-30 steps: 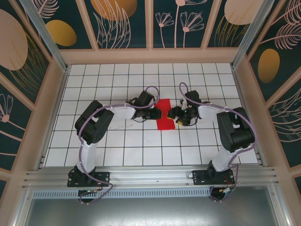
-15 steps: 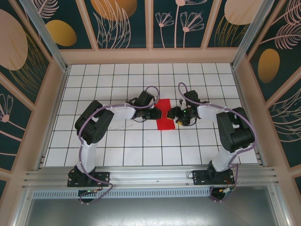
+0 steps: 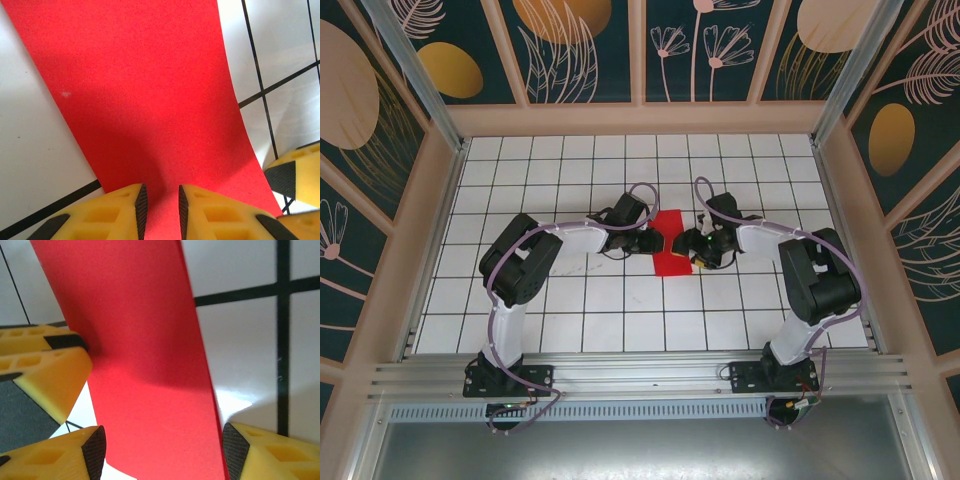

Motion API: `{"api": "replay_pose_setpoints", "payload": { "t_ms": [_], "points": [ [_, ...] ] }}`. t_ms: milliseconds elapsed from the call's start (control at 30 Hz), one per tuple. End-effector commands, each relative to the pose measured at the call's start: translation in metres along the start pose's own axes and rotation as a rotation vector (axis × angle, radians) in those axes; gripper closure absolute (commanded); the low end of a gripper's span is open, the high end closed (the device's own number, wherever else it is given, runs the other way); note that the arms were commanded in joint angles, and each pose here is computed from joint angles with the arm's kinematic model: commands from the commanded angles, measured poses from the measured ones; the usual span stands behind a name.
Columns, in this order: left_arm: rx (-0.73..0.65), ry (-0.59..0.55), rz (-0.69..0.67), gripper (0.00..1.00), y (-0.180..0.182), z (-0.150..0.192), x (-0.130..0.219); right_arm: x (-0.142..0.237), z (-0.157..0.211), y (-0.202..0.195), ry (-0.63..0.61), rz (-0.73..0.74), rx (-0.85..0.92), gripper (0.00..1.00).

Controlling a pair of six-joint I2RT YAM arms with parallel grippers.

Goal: Fold a paper plane with a square sheet of paper (fold left side to right side)

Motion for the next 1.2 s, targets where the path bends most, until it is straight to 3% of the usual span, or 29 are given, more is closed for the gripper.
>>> {"api": "replay_pose_setpoints", "payload": {
  "t_ms": [0, 300, 567, 767, 1000, 1167],
  "points": [
    [0.011, 0.048, -0.094, 0.71, 0.022, 0.013, -0.007, 0.006, 0.012, 0.009, 0.044, -0.024, -0.020, 0.34],
    [0.009, 0.046, -0.097, 0.71, 0.023, 0.013, -0.006, 0.009, 0.010, 0.008, 0.033, -0.030, -0.019, 0.34],
    [0.001, 0.031, -0.077, 0.71, 0.017, 0.009, -0.003, 0.013, 0.003, 0.021, 0.011, -0.209, -0.042, 0.35],
    [-0.015, 0.007, -0.049, 0.68, 0.009, 0.005, 0.004, 0.009, 0.001, 0.016, 0.021, -0.206, -0.059, 0.35],
    [-0.051, -0.098, -0.006, 0.59, -0.013, -0.012, 0.029, 0.002, 0.007, 0.008, 0.034, -0.197, -0.084, 0.35],
    [-0.092, -0.240, -0.002, 0.49, -0.025, -0.024, 0.065, 0.004, 0.001, 0.014, 0.021, -0.243, -0.080, 0.35]
  ]
}}
Point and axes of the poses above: each hand's point on the last joint's axis, 136 mm out from that joint toward the fingers, its own x axis back along the fingers, its own y axis along the line the jaws close on, z = x × y, the point moved 5 cm from there along x, back along the fingers, and after that the axes turned 10 degrees about x, right-handed, at the moved point
